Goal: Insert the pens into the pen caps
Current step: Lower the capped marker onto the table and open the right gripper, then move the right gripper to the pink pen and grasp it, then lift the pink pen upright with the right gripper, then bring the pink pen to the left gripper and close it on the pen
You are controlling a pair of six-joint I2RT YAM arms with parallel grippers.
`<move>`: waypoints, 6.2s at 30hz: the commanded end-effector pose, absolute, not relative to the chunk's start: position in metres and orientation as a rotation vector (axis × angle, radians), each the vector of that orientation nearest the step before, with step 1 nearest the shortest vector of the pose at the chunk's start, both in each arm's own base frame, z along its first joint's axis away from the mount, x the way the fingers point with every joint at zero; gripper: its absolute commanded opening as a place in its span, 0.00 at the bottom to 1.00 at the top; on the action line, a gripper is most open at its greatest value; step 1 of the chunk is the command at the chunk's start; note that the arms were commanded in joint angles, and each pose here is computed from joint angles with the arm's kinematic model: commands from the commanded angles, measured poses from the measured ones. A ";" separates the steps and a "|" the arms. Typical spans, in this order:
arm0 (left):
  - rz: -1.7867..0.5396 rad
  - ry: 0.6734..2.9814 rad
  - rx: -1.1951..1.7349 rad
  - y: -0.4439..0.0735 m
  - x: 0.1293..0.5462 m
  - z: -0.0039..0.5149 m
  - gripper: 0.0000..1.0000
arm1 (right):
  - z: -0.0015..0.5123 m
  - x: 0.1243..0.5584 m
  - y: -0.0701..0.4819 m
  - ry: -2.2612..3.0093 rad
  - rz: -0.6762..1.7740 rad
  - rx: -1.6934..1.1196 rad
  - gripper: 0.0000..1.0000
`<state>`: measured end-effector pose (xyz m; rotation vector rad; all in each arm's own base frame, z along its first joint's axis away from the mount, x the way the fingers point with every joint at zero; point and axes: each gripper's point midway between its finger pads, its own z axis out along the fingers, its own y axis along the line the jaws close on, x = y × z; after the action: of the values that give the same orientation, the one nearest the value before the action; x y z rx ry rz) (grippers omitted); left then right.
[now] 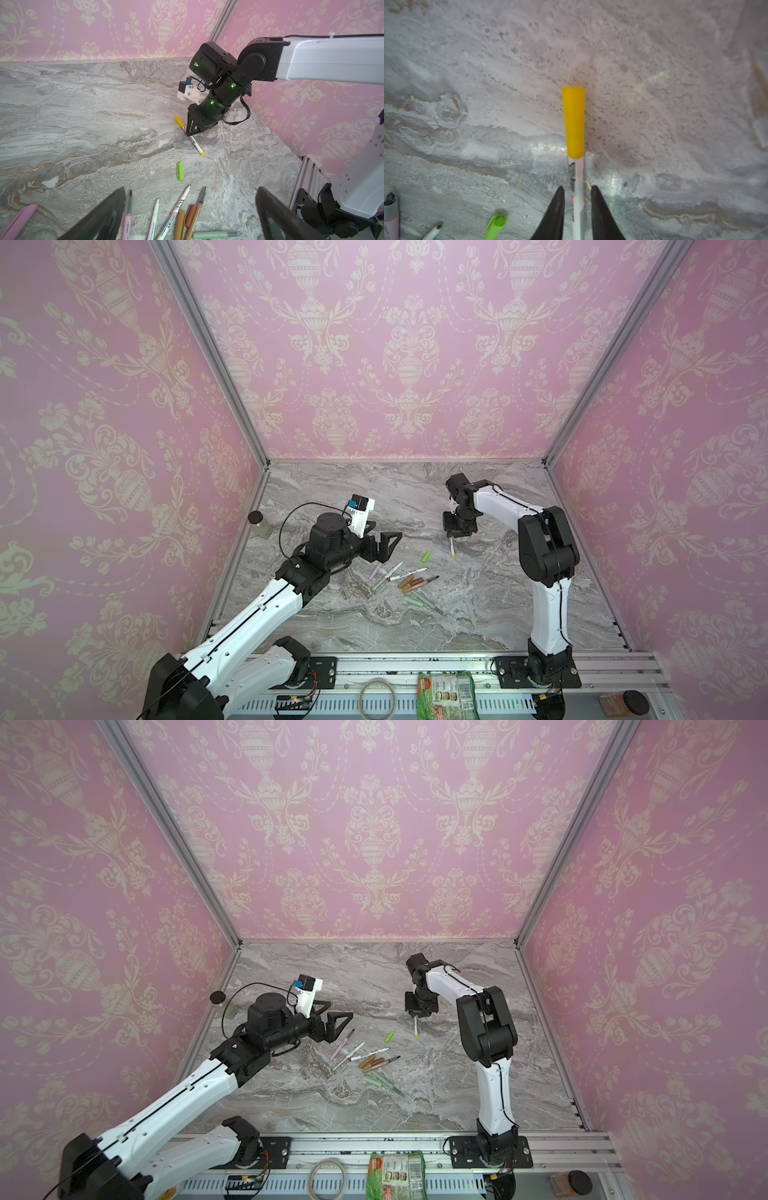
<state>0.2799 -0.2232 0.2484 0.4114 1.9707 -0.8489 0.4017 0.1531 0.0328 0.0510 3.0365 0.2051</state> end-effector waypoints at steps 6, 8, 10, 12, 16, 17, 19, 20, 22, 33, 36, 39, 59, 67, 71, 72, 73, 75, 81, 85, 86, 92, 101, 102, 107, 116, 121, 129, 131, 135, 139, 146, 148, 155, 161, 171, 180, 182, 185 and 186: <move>-0.702 1.948 0.276 -0.193 0.296 0.268 0.99 | 0.110 0.393 0.167 2.878 0.295 0.002 0.40; -0.710 1.942 0.315 -0.191 0.294 0.273 0.99 | 0.129 0.380 0.176 2.840 0.312 -0.047 0.43; -0.699 1.946 0.368 -0.190 0.290 0.275 0.99 | 0.142 0.360 0.188 2.816 0.331 -0.100 0.47; -0.704 1.946 0.435 -0.195 0.286 0.274 0.99 | 0.147 0.339 0.198 2.812 0.356 -0.127 0.49; -0.797 1.924 0.636 -0.214 0.266 0.267 0.99 | 0.146 0.297 0.220 2.823 0.459 -0.139 0.50; -0.808 1.921 0.676 -0.217 0.261 0.265 0.99 | 0.143 0.285 0.226 2.834 0.480 -0.160 0.50; -0.793 1.912 0.742 -0.219 0.253 0.263 0.99 | 0.140 0.267 0.234 2.846 0.481 -0.202 0.50; -0.782 1.910 0.762 -0.218 0.251 0.262 0.99 | 0.137 0.258 0.237 2.856 0.472 -0.221 0.51; -0.765 1.906 0.807 -0.218 0.245 0.259 0.99 | 0.130 0.243 0.240 2.879 0.450 -0.242 0.51; -0.663 1.946 0.992 -0.231 0.213 0.230 0.97 | 0.096 0.189 0.236 2.970 0.405 -0.264 0.50; -0.604 1.956 0.975 -0.226 0.213 0.227 0.95 | 0.092 0.186 0.238 2.968 0.400 -0.271 0.50; -0.543 1.958 0.905 -0.214 0.218 0.229 0.95 | 0.096 0.194 0.246 2.927 0.406 -0.268 0.48; -0.354 1.871 0.229 -0.114 0.219 0.237 0.97 | 0.087 0.289 0.381 2.843 0.369 -0.123 0.48; -0.341 1.899 0.132 -0.101 0.218 0.227 0.97 | 0.052 0.294 0.391 2.890 0.303 -0.144 0.47; -0.361 1.900 0.152 -0.107 0.219 0.226 0.98 | 0.041 0.297 0.396 2.900 0.293 -0.146 0.47; -0.366 1.900 0.155 -0.108 0.219 0.226 0.98 | 0.039 0.298 0.397 2.901 0.293 -0.149 0.46; -0.367 1.900 0.159 -0.109 0.219 0.225 0.98 | 0.037 0.298 0.398 2.903 0.287 -0.150 0.46; -0.365 1.899 0.160 -0.109 0.220 0.225 0.99 | 0.031 0.299 0.397 2.907 0.256 -0.166 0.45; -0.370 1.896 0.174 -0.112 0.221 0.226 0.99 | 0.013 0.303 0.385 2.905 0.084 -0.234 0.42; -0.378 1.894 0.176 -0.115 0.223 0.226 0.99 | -0.002 0.303 0.379 2.915 -0.003 -0.255 0.38; -0.380 1.892 0.176 -0.115 0.223 0.227 0.99 | -0.006 0.302 0.379 2.921 -0.006 -0.255 0.36; -0.371 1.896 0.198 -0.119 0.227 0.228 0.99 | -0.017 0.300 0.390 2.948 0.061 -0.205 0.26; -0.398 1.895 0.195 -0.122 0.225 0.229 0.99 | -0.026 0.302 0.412 2.968 0.253 -0.073 0.20; -0.401 1.896 0.193 -0.122 0.225 0.228 0.99 | -0.025 0.303 0.414 2.964 0.268 -0.062 0.19; -0.435 1.915 0.215 -0.129 0.225 0.222 0.99 | -0.020 0.309 0.415 2.948 0.321 -0.035 0.12; -0.480 1.933 0.202 -0.136 0.225 0.221 0.99 | 0.026 0.337 0.412 2.852 0.441 -0.007 0.02; -0.539 1.962 0.256 -0.150 0.225 0.225 0.99 | 0.102 0.364 0.404 2.678 0.638 0.047 0.03; -0.797 2.088 0.326 -0.193 0.231 0.220 0.99 | 0.199 0.371 0.372 2.459 0.872 0.065 0.04; -0.907 2.102 0.316 -0.203 0.236 0.222 0.97 | 0.215 0.367 0.364 2.417 0.917 0.052 0.04; -1.079 2.096 0.298 -0.220 0.244 0.230 0.93 | 0.237 0.357 0.355 2.347 0.977 -0.002 0.04; -1.184 2.070 0.286 -0.233 0.250 0.238 0.92 | 0.249 0.347 0.353 2.305 1.012 -0.082 0.04; -1.212 2.075 0.234 -0.236 0.263 0.238 0.87 | 0.264 0.337 0.355 2.223 1.105 -0.133 0.03; -1.216 2.074 0.222 -0.236 0.266 0.239 0.84 | 0.269 0.335 0.357 2.196 1.130 -0.147 0.03; -1.246 2.094 0.194 -0.241 0.273 0.237 0.70 | 0.273 0.327 0.360 2.148 1.189 -0.197 0.03; -1.257 2.094 0.181 -0.242 0.275 0.238 0.59 | 0.271 0.322 0.353 2.136 1.161 -0.231 0.02; -1.249 2.095 0.160 -0.241 0.279 0.237 0.48 | 0.273 0.314 0.358 2.119 1.192 -0.273 0.00; -1.256 2.071 0.146 -0.241 0.281 0.242 0.35 | 0.265 0.313 0.366 2.131 1.194 -0.278 0.00; -1.266 2.058 0.137 -0.241 0.282 0.246 0.33 | 0.263 0.312 0.367 2.135 1.192 -0.281 0.00; -1.275 2.046 0.132 -0.242 0.283 0.249 0.28 | 0.261 0.312 0.368 2.140 1.188 -0.279 0.00; -1.277 2.043 0.131 -0.242 0.283 0.250 0.27 | 0.262 0.312 0.368 2.139 1.190 -0.280 0.00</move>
<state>0.2760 -0.2417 0.2277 0.1450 2.1064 -1.2552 0.3139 0.3638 0.2662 -0.2572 2.1439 1.1843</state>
